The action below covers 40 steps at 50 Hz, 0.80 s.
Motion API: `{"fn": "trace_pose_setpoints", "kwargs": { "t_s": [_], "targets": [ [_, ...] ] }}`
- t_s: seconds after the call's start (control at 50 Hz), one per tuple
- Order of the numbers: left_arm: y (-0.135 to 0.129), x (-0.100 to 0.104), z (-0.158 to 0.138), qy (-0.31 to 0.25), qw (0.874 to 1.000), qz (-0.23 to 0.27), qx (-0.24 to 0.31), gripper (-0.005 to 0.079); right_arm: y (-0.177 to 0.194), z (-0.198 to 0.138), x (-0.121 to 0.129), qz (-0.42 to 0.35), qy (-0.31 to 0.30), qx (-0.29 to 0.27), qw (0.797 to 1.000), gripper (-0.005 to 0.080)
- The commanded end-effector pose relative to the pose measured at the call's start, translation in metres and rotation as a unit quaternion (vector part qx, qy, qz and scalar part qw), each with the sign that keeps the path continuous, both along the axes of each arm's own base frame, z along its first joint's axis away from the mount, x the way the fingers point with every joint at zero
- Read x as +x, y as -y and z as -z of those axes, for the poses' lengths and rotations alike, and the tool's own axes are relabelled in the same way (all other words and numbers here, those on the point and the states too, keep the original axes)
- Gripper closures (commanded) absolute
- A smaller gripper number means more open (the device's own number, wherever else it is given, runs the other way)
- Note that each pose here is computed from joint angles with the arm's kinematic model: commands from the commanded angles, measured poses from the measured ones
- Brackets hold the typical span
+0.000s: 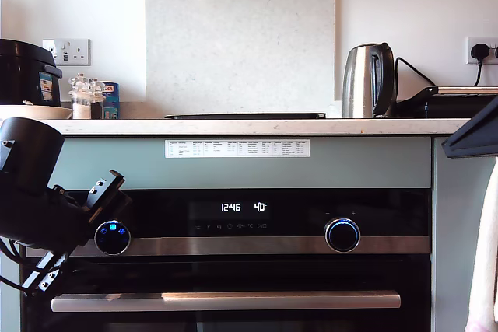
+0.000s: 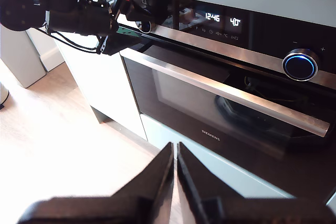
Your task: Switch the oven into grill with fan mode by turning the left rotary switch to the symbol with a fan and a grill above it
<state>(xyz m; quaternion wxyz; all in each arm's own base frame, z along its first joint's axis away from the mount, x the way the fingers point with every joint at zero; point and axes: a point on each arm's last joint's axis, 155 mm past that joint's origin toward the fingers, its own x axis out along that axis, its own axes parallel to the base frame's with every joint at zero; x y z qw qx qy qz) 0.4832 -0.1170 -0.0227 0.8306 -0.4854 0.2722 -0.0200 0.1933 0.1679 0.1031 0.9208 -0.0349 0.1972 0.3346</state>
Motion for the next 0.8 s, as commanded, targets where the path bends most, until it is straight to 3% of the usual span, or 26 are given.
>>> {"fn": "trace_pose_setpoints", "kwargs": {
  "t_s": [0.0,0.78],
  "targets": [
    [-0.005,0.015,-0.005,0.015,1.0,-0.012,-0.001,0.0101,-0.001,0.002,0.0,-0.001,-0.001,-0.001,1.0,0.0764],
    [-0.019,0.032,-0.031,0.069,0.997,-0.045,0.0,0.0145,-0.001,0.002,0.0,-0.001,-0.002,-0.001,1.0,0.0765]
  ]
}}
